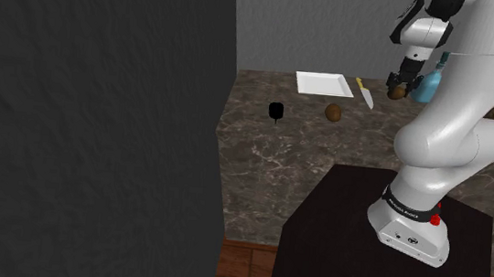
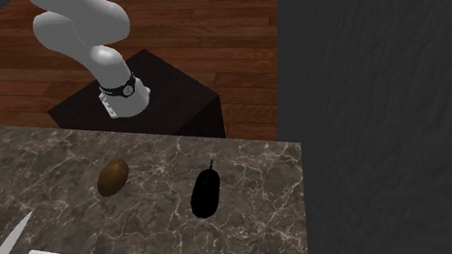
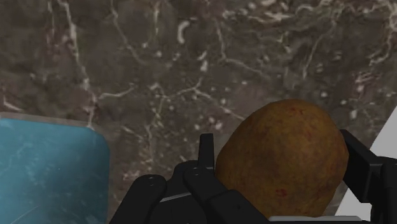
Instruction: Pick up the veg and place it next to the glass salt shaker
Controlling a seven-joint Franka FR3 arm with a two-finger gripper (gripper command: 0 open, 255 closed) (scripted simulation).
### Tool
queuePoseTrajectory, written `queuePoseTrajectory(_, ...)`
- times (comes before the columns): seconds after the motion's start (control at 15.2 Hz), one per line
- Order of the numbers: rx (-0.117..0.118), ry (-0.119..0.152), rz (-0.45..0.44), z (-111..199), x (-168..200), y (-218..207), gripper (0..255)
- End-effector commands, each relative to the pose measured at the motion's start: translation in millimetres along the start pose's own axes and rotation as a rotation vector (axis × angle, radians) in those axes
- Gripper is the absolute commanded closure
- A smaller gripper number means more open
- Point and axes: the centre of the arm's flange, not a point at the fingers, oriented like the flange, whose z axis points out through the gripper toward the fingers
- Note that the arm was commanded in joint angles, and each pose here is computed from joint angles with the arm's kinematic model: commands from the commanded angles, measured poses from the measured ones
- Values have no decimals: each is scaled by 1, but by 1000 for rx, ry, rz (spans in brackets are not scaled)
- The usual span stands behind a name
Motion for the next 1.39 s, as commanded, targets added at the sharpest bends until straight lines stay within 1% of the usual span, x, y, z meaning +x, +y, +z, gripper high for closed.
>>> queuePoseTrajectory(0.0,0,0,0,2,0,0,255)
queuePoseTrajectory(0.26,0,0,0,2,0,0,255)
queuePoseTrajectory(0.33,0,0,0,2,0,0,0)
queuePoseTrajectory(0.66,0,0,0,2,0,0,0)
queuePoseTrajectory(0.92,0,0,0,-48,0,0,0)
queuePoseTrajectory(1.32,0,0,0,-48,0,0,0)
